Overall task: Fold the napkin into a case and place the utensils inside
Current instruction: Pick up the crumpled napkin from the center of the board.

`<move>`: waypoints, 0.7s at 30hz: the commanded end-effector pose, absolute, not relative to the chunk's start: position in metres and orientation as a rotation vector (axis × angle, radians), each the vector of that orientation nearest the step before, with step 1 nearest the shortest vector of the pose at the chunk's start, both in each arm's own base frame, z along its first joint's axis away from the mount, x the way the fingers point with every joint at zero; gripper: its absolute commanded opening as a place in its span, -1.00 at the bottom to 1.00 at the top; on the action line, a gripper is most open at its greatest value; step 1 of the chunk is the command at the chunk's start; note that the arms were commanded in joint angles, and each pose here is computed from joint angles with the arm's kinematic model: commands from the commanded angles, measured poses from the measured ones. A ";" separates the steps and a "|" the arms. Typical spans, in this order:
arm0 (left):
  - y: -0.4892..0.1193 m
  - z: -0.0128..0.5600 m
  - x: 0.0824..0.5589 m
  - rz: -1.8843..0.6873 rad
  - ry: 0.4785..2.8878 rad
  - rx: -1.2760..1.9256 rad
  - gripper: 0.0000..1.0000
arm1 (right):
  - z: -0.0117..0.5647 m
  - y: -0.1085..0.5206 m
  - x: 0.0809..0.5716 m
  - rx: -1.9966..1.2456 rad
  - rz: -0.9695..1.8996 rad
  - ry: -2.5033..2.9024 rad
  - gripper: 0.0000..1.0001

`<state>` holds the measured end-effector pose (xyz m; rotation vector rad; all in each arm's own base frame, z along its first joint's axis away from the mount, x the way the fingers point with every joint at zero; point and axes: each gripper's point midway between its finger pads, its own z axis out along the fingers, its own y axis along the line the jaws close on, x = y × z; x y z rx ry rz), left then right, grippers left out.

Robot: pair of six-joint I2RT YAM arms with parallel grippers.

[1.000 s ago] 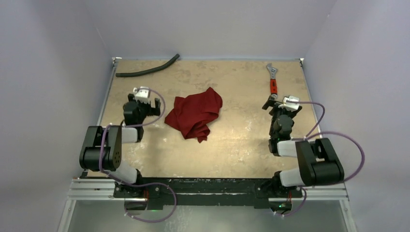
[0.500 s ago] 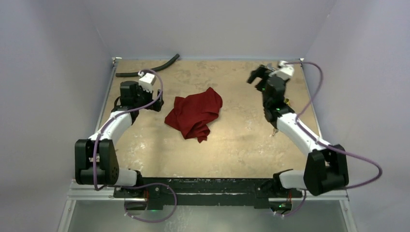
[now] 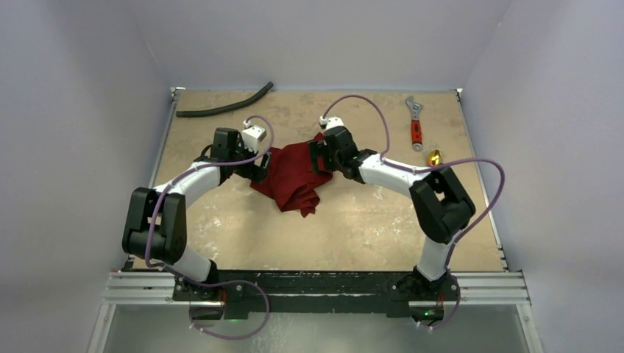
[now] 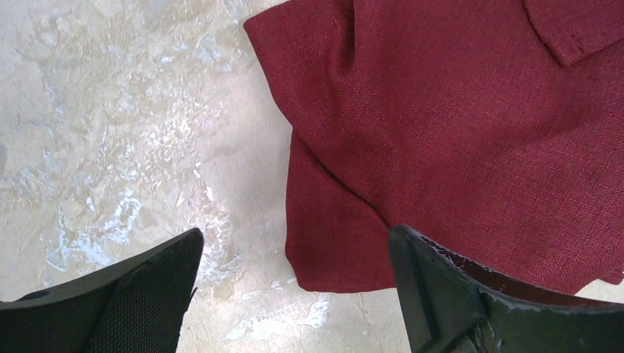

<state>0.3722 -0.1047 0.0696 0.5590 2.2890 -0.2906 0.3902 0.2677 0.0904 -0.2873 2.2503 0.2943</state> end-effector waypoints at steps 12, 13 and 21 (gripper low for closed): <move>-0.093 0.043 0.350 -0.240 2.358 0.687 0.65 | 0.062 0.319 0.411 -0.467 0.287 2.287 0.67; -0.093 0.040 0.349 -0.242 2.363 0.694 0.61 | 0.061 0.319 0.412 -0.467 0.284 2.287 0.65; -0.097 0.019 0.347 -0.273 2.382 0.738 0.35 | 0.059 0.316 0.409 -0.440 0.285 2.300 -0.54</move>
